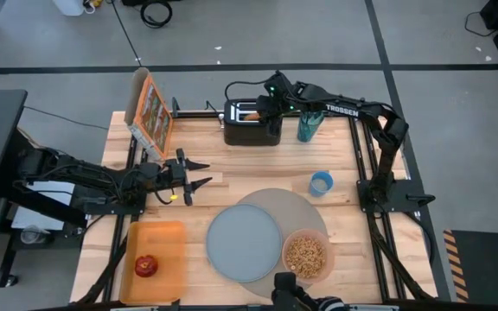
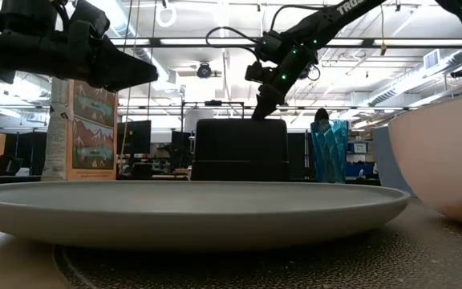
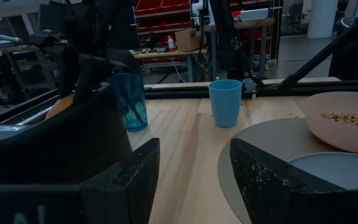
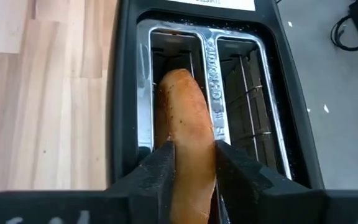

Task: Arrange a breakfast setting
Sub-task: Put the bagel on the blue plate from the toaster on the brown placemat

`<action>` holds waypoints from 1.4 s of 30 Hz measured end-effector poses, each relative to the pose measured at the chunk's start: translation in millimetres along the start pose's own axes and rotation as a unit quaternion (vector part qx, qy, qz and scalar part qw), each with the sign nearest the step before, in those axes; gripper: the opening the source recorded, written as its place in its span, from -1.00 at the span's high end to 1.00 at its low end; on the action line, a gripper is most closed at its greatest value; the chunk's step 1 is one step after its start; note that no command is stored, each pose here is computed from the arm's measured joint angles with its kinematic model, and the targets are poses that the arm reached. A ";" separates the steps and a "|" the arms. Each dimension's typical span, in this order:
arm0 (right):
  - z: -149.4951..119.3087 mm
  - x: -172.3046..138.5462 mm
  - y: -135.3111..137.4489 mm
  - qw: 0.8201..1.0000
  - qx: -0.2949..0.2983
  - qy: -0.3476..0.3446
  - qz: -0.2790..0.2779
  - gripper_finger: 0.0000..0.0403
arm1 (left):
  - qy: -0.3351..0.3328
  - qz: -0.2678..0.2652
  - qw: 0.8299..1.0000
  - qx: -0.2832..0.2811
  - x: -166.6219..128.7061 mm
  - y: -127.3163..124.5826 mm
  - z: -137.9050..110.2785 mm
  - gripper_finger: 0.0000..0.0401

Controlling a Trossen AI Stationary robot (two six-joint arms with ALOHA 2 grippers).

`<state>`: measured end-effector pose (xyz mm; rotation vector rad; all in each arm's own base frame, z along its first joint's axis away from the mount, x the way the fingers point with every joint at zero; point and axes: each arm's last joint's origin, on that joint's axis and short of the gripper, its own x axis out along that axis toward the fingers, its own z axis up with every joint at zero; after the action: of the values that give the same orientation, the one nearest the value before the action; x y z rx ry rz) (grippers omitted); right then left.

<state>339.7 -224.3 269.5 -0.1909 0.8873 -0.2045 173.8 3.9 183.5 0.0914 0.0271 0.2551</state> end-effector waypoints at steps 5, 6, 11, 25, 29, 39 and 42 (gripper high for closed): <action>0.6 0.0 0.5 1.000 0.002 -0.002 0.001 0.54 | 0.000 0.000 1.000 0.000 0.0 0.0 0.0 -0.01; 1.5 -0.6 0.7 1.000 0.002 -0.001 0.000 0.55 | 0.000 0.000 1.000 0.001 0.0 0.0 0.0 -0.01; 6.9 -4.0 0.7 1.000 -0.003 -0.005 -0.004 0.57 | 0.000 0.000 1.000 0.001 0.0 0.1 -0.1 -0.01; 58.6 -55.1 3.0 0.998 -0.040 -0.015 -0.037 0.57 | 0.000 0.000 1.000 0.004 0.0 0.1 -0.1 -0.01; 75.7 -79.2 5.7 0.998 -0.045 -0.028 -0.039 0.58 | 0.000 0.000 1.000 0.004 0.0 0.0 -0.1 -0.01; 96.6 -94.7 58.7 0.987 -0.066 -0.064 0.129 0.58 | 0.003 0.023 1.000 0.004 0.0 1.4 -0.2 -0.01; 97.4 -82.7 98.2 0.976 -0.108 -0.048 0.183 0.58 | 0.003 0.026 1.000 0.000 0.0 1.6 -0.2 -0.01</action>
<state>374.7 -100.8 366.8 -0.2322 0.8319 0.2443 173.4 5.4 183.4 0.0919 0.0299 0.3076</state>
